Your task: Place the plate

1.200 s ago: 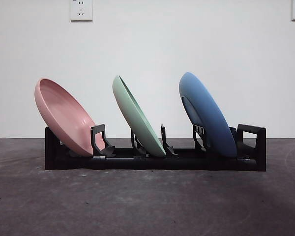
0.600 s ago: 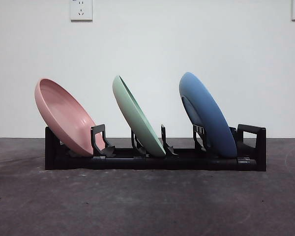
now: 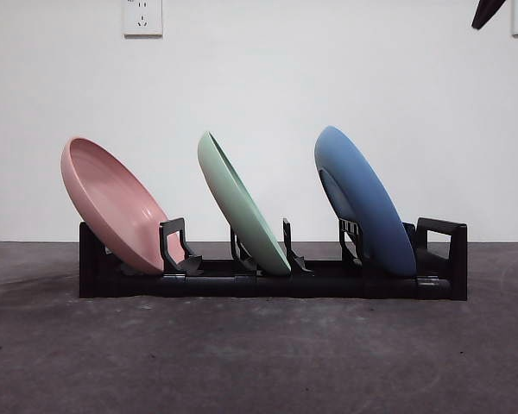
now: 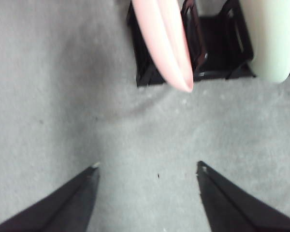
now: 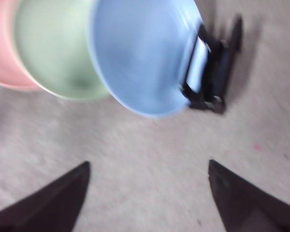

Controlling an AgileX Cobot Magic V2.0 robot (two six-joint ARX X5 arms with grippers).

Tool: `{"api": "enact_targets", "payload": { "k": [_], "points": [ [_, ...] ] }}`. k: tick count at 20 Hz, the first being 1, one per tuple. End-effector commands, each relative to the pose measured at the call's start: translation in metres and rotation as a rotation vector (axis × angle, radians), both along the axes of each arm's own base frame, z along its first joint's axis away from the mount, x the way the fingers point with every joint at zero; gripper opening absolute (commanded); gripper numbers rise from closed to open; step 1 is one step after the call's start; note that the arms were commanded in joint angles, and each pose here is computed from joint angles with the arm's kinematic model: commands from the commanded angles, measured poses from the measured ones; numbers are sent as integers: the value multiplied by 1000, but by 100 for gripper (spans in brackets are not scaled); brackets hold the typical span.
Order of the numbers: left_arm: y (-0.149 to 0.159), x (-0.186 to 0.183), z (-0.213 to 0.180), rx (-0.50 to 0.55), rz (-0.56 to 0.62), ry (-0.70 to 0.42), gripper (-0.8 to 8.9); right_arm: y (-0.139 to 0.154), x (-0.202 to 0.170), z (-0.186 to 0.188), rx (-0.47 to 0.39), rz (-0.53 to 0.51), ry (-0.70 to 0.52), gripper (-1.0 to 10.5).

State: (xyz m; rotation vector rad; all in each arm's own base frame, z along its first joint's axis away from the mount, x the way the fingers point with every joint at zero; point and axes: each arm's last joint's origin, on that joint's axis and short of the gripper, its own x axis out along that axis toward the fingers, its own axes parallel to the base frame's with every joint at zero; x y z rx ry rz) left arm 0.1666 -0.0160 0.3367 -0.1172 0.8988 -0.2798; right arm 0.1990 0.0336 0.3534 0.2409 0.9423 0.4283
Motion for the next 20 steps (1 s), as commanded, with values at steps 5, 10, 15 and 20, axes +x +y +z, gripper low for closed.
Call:
{"api": "enact_targets", "payload": {
  "k": [5, 10, 15, 20],
  "points": [
    [-1, 2, 7, 2, -11, -38, 344, 32, 42, 27, -26, 116, -32, 363],
    [-1, 2, 7, 1, -11, -42, 344, 75, 91, 24, -25, 211, -41, 361],
    [-1, 3, 8, 1, -11, -46, 344, 109, 128, 3, -49, 257, -19, 298],
    [-1, 3, 8, 0, -11, -56, 344, 126, 147, -23, -101, 253, 4, 266]
  ]
}}
